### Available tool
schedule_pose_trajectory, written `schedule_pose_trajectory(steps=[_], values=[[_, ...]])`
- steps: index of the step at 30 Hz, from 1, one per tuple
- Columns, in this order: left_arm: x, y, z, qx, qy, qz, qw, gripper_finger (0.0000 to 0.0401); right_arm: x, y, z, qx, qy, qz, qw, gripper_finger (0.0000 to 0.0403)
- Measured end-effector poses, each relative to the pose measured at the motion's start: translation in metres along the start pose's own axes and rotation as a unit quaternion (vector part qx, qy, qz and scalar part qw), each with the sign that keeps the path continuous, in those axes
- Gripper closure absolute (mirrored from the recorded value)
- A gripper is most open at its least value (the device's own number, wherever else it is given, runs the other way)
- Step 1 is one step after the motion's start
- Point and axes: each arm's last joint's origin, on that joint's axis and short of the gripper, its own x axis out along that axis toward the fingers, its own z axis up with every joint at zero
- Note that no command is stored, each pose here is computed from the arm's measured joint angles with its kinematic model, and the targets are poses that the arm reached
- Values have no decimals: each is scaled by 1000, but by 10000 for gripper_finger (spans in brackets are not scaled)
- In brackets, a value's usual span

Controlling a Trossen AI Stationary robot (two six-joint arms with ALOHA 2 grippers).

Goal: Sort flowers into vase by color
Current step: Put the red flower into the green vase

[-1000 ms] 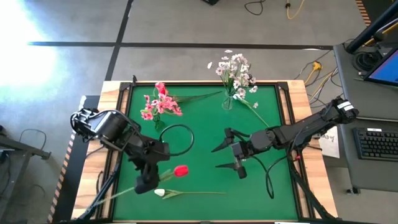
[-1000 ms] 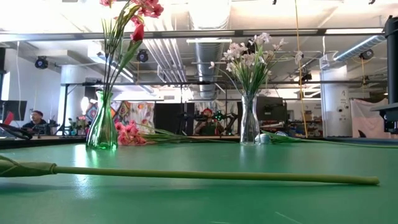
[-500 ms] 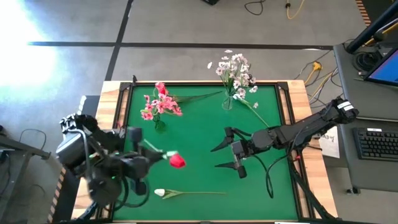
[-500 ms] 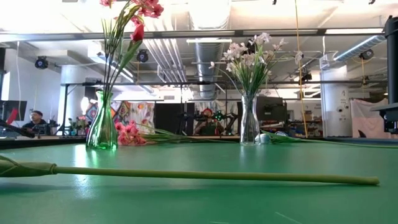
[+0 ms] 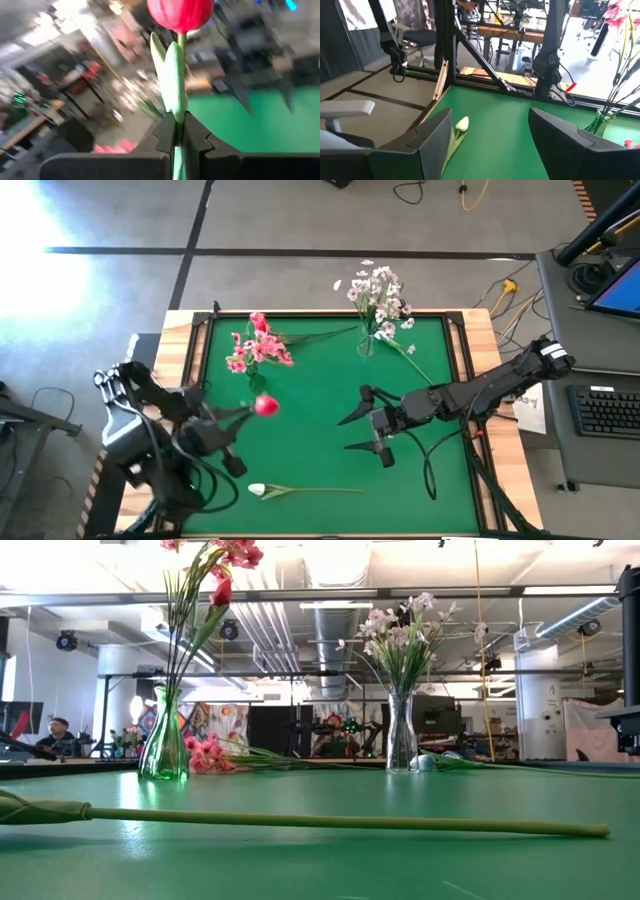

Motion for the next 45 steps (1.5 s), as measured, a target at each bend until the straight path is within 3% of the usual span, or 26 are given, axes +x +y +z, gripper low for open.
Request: schedule_pose_trajectory(steps=[6, 10, 19, 23, 31, 37, 41, 45], values=[[2, -36, -33, 68, 71, -85, 992, 401, 0, 0, 0, -11, 1, 0, 1000, 143], [3, -54, -40, 78, 88, -149, 982, 401, 0, 0, 0, -14, 1, 0, 1000, 144], [1, -68, -13, 108, -16, -201, 974, 401, 0, 0, -1, -19, 3, 0, 1000, 150], [2, -66, 2, 141, -68, -229, 961, 401, 0, 0, -1, -21, 3, 0, 1000, 147], [33, -45, 35, 116, -189, -366, 904, 401, 0, 0, -1, -27, 2, 0, 1000, 154], [58, -30, 29, 104, -188, -368, 905, 401, 0, 0, -2, -20, 9, 0, 1000, 149], [56, -19, 15, 79, -207, -359, 907, 401, 0, 0, -3, -19, 14, 1, 1000, 145], [53, 0, -8, 27, -204, -302, 931, 401, 0, 0, -3, -20, 14, 1, 1000, 146]])
